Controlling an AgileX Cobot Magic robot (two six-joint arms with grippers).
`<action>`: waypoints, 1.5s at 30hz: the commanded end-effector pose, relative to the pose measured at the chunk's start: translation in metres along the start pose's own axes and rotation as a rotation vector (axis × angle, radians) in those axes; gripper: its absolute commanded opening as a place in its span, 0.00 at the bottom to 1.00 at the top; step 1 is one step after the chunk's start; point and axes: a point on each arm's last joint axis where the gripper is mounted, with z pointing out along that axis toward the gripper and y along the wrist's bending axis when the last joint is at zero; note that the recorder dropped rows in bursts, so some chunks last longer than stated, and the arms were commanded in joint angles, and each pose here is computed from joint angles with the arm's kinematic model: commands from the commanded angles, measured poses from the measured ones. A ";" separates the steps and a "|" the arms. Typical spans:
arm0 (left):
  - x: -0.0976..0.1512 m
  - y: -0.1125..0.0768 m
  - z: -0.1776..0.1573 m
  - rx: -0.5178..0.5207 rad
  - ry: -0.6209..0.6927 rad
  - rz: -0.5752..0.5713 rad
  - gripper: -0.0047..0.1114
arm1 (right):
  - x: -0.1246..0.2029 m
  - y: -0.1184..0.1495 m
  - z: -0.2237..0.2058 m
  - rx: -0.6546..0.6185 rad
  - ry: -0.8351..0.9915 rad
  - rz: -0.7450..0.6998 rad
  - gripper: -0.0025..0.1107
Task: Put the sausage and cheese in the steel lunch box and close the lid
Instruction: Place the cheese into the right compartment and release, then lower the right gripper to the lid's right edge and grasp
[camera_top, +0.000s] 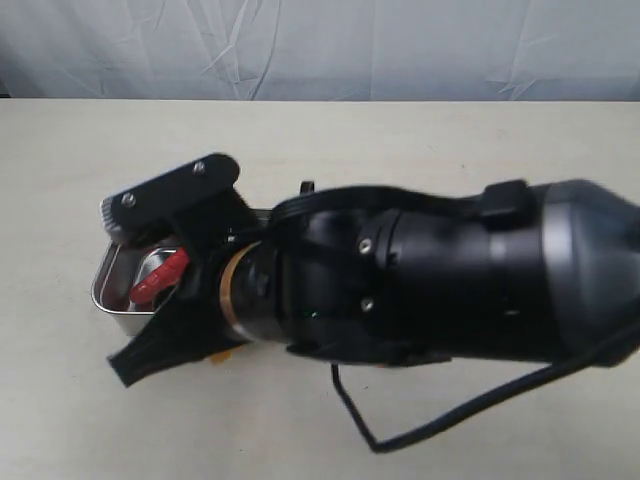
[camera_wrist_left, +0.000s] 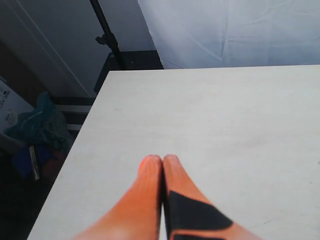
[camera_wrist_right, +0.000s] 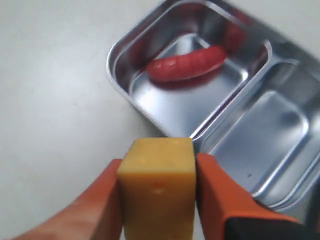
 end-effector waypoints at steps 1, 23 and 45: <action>-0.002 0.001 -0.002 0.005 -0.014 -0.022 0.04 | -0.012 -0.036 0.000 0.088 -0.035 0.025 0.02; -0.001 0.000 -0.002 0.022 -0.005 -0.048 0.04 | -0.013 -0.087 0.069 0.226 0.066 0.096 0.50; 0.003 -0.026 -0.006 0.299 0.032 0.069 0.04 | 0.040 -0.283 -0.024 0.434 0.417 0.500 0.45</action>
